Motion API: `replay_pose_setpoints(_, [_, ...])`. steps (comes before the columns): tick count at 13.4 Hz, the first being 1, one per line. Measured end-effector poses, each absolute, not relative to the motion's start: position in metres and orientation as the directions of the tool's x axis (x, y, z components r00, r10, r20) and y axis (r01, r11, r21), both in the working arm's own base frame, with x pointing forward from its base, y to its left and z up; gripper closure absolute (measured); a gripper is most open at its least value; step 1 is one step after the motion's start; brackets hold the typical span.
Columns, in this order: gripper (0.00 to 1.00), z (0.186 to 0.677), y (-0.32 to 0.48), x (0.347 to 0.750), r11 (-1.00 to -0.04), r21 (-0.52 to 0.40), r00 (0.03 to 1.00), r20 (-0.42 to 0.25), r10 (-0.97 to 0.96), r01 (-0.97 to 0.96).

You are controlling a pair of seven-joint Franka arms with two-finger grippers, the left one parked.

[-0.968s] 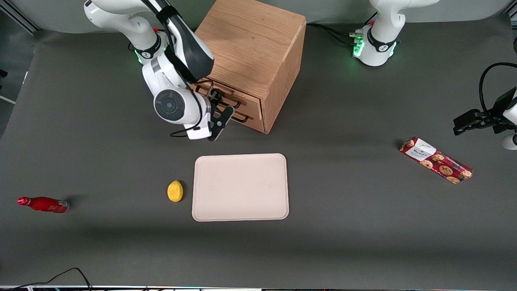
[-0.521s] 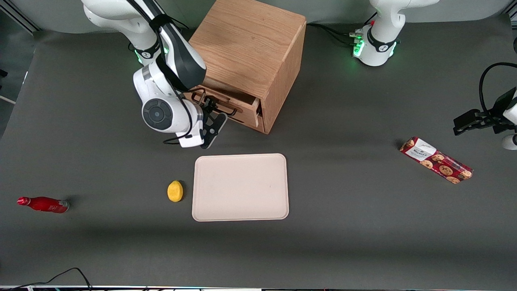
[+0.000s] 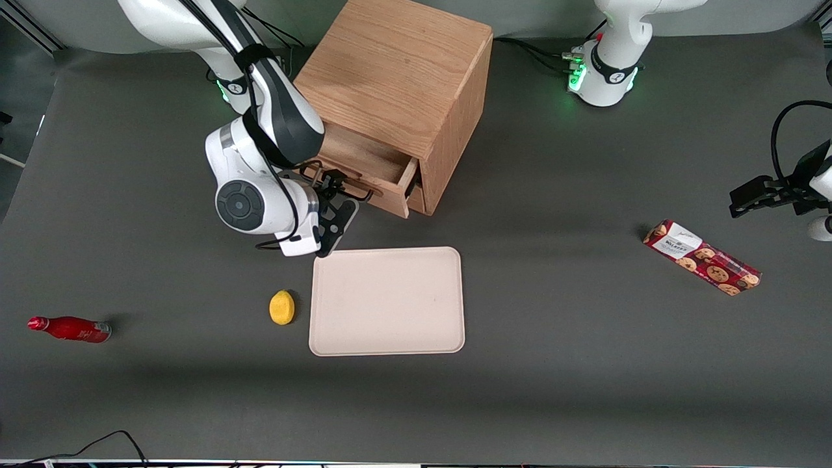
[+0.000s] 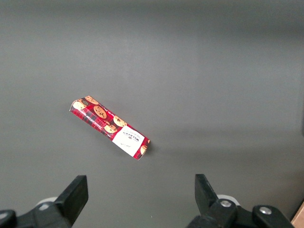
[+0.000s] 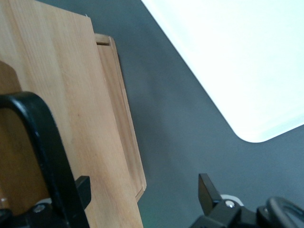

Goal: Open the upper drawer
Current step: 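Pull the upper drawer outward by its handle with the right gripper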

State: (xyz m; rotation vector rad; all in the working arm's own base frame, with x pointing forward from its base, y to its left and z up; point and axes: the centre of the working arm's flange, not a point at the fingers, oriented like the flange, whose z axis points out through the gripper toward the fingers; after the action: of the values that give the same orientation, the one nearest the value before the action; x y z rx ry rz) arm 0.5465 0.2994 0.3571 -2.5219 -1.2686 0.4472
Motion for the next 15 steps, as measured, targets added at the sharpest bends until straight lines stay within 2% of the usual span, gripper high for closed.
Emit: replay_pose_setpoints(15, [0.0,0.349,0.247,0.615,-0.547,-0.388,0.57,-0.065,0.819,0.742])
